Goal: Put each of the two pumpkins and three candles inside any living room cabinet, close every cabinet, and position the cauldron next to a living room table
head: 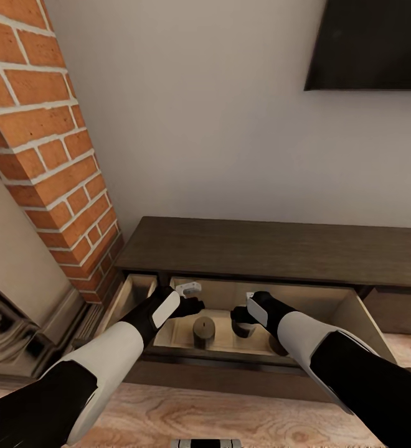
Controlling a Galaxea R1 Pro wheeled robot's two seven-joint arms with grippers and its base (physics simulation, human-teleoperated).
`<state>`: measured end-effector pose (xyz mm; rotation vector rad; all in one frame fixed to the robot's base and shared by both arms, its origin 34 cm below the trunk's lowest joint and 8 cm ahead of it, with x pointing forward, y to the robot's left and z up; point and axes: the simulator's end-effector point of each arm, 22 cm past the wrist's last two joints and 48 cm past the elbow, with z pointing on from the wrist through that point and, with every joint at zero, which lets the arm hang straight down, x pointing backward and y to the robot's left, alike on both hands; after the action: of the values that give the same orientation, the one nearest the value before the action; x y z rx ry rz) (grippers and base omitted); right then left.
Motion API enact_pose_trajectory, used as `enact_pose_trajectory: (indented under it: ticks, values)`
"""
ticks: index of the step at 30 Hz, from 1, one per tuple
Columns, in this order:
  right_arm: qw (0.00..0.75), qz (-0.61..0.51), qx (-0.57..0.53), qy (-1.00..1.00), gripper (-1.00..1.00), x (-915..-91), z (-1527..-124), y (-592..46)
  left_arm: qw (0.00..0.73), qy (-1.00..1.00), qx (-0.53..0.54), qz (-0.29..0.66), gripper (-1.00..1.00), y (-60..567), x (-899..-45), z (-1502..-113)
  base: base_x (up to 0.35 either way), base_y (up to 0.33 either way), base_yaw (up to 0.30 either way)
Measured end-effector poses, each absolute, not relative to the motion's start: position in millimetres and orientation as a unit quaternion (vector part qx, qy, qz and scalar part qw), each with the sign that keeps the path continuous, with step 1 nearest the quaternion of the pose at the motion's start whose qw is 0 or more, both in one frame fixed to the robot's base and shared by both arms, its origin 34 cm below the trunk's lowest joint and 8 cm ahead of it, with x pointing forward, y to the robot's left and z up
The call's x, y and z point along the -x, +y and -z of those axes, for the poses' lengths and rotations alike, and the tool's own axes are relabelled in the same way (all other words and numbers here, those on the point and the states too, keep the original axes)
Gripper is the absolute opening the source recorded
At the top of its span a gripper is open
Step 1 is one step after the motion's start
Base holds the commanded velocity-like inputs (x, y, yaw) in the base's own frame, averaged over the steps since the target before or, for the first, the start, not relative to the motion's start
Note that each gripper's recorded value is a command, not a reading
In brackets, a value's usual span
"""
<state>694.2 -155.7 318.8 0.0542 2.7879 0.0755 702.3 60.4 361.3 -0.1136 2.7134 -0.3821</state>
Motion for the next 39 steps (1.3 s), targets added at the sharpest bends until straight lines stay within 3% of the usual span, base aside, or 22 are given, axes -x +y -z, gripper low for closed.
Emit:
enact_pose_trajectory:
  ticks: [14,27,39]
  values:
    - [0.15,-0.025,-0.018,0.988,-1.0,-683.6,-285.4,-155.8,0.173,0.974,0.043,0.137,1.0,59.4,-693.9,-327.8,0.0,0.0,0.0]
    - [0.216,-0.029,-0.031,0.976,-1.0,-705.0,-289.9,-156.0,0.174,0.974,0.043,0.138,1.0,59.1,-694.4,-328.3,0.0,0.0,0.0]
    - [0.206,-0.029,-0.033,0.978,-1.0,-699.7,-275.9,-156.0,0.164,0.976,0.045,0.139,1.0,58.6,-691.0,-315.7,0.0,0.0,0.0]
